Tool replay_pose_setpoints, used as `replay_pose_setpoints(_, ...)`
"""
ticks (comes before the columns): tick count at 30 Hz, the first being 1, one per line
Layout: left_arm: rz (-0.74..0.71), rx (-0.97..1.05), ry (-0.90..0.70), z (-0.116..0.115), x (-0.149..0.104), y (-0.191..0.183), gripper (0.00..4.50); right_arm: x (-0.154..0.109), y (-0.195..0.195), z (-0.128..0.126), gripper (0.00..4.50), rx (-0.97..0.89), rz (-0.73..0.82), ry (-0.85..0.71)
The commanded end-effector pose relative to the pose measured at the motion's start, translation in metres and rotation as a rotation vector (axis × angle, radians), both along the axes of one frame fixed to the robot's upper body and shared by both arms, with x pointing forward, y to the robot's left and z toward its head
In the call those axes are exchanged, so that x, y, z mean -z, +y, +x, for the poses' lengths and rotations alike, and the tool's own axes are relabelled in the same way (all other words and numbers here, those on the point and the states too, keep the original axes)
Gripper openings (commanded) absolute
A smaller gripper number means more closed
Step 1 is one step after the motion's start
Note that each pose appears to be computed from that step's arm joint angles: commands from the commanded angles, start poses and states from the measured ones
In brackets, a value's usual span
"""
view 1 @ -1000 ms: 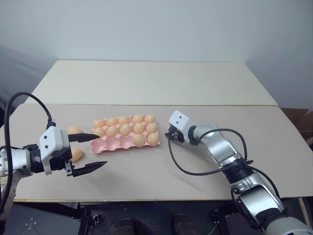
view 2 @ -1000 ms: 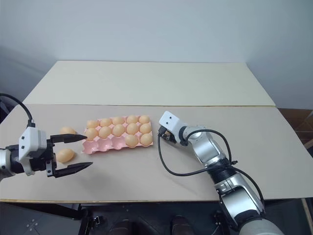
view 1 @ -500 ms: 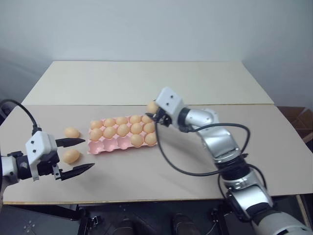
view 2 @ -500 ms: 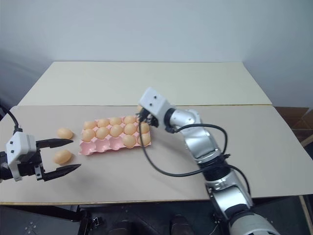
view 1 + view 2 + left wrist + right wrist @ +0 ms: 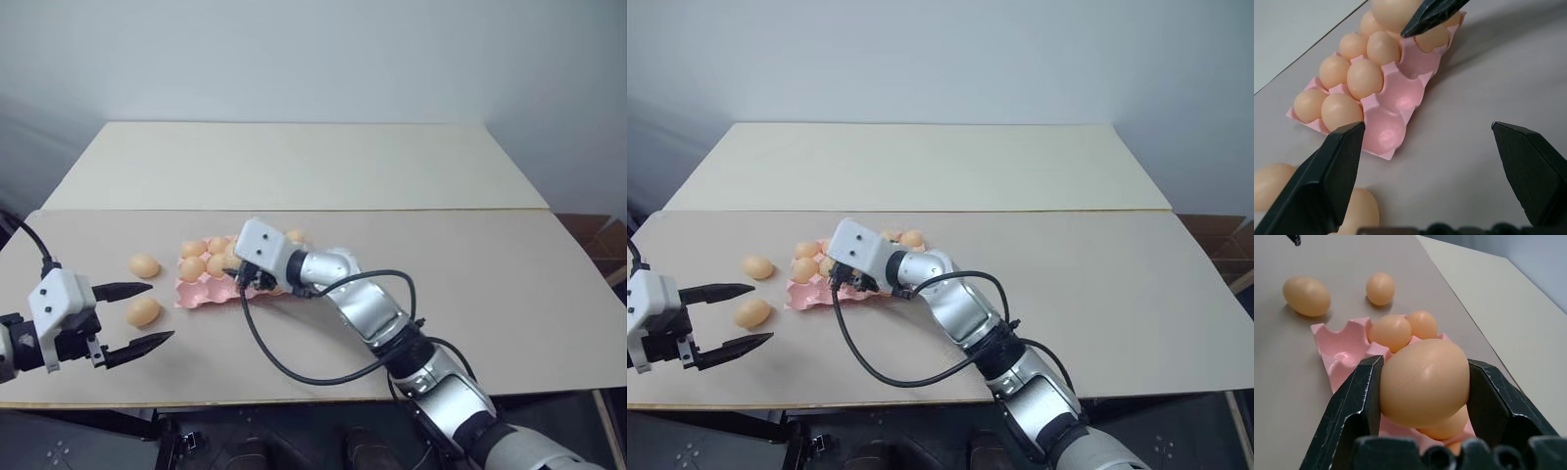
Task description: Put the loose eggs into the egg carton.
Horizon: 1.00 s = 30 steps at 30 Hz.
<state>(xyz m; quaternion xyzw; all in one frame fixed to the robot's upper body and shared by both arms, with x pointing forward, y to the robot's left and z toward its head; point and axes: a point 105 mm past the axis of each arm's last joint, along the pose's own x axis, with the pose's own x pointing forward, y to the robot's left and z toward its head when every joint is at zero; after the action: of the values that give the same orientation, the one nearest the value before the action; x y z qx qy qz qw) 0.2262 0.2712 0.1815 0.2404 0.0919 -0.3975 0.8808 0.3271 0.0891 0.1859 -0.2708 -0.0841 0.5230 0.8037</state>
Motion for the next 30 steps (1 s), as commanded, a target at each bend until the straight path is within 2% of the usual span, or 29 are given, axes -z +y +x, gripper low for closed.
replay_pose_setpoints(1, 0.021, 0.002, -0.041, 0.0, -0.013, 0.0, 4.5, -0.004, 0.005, -0.003, 2.35, -0.032, -0.004, -0.086)
replay_pose_setpoints(6, 0.016, 0.005, -0.03, 0.002, -0.011, -0.002, 4.5, 0.009, 0.008, -0.005, 2.35, -0.069, -0.036, -0.109)
replay_pose_setpoints(9, 0.015, 0.004, -0.034, 0.003, -0.011, -0.002, 4.5, 0.013, 0.009, -0.003, 3.23, -0.072, -0.05, -0.13)
replay_pose_setpoints(12, 0.006, -0.002, -0.024, 0.004, -0.011, -0.003, 4.5, 0.011, 0.008, -0.003, 4.29, -0.072, -0.039, -0.136)
replay_pose_setpoints(13, 0.004, -0.002, -0.023, 0.004, -0.011, -0.003, 4.5, 0.009, 0.008, -0.003, 4.46, -0.071, -0.033, -0.138)
replay_pose_setpoints(21, 0.009, -0.001, -0.034, 0.005, -0.01, -0.003, 4.5, 0.007, -0.001, -0.006, 4.46, -0.076, -0.05, -0.151)
replay_pose_setpoints(24, 0.018, -0.004, -0.039, 0.005, -0.011, -0.003, 4.5, -0.003, -0.012, -0.011, 4.46, -0.088, -0.035, -0.151)
replay_pose_setpoints(30, 0.021, -0.016, -0.049, 0.001, -0.011, -0.002, 4.5, -0.028, -0.053, -0.026, 4.46, -0.111, 0.012, -0.055)
